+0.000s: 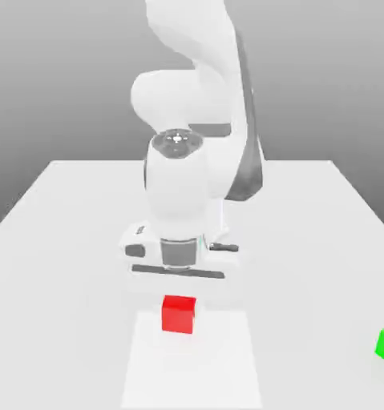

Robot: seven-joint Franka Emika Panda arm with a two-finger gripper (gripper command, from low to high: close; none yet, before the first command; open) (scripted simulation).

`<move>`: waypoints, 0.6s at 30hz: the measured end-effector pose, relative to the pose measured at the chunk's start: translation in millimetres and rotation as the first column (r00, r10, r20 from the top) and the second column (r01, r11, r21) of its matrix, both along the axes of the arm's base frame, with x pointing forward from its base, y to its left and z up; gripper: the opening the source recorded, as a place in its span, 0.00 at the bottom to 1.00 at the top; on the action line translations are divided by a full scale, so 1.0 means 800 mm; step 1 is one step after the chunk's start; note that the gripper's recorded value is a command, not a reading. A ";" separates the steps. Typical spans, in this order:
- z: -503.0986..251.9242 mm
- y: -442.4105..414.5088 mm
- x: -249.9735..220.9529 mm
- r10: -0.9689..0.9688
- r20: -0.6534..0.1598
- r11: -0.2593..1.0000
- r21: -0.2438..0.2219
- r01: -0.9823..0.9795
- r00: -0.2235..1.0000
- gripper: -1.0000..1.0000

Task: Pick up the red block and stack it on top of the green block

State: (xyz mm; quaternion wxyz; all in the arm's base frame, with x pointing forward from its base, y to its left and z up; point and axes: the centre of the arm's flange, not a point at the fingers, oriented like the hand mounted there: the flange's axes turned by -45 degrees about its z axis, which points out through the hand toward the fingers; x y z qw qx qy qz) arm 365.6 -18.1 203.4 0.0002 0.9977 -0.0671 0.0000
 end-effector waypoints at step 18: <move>-0.007 0.445 0.036 0.804 0.000 0.594 0.001 -0.804 0.594 0.00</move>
